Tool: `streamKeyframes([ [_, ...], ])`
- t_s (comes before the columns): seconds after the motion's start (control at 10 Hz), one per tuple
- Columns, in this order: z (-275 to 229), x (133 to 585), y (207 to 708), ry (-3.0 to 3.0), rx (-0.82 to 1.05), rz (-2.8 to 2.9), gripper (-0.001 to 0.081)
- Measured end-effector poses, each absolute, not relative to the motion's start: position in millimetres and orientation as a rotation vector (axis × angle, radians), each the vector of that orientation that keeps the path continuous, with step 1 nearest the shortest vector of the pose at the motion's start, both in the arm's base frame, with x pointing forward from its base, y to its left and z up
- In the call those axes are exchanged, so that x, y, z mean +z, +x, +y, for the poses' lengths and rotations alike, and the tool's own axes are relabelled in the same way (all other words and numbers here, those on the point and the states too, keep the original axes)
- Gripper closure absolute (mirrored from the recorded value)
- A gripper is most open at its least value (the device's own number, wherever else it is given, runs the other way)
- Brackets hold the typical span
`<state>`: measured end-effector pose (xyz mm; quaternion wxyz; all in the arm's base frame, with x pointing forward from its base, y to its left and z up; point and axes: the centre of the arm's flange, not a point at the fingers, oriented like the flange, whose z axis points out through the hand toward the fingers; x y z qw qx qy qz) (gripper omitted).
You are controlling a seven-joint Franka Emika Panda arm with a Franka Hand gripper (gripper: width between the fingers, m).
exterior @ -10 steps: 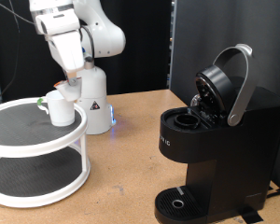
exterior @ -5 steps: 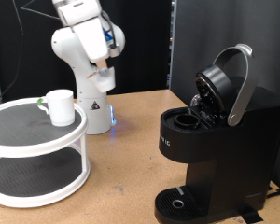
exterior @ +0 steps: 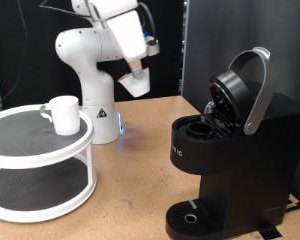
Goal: Make a cup of coffee with the keurig machine
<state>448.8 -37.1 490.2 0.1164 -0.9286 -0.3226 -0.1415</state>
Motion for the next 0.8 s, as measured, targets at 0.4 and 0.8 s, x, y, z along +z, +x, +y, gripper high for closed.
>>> streamKeyframes([
  [0.4,-9.9,502.4,481.3,-2.698,-0.435,-0.983,0.0749],
  [0.8,4.8,505.1,490.7,-2.708,-0.417,-0.965,0.0749],
])
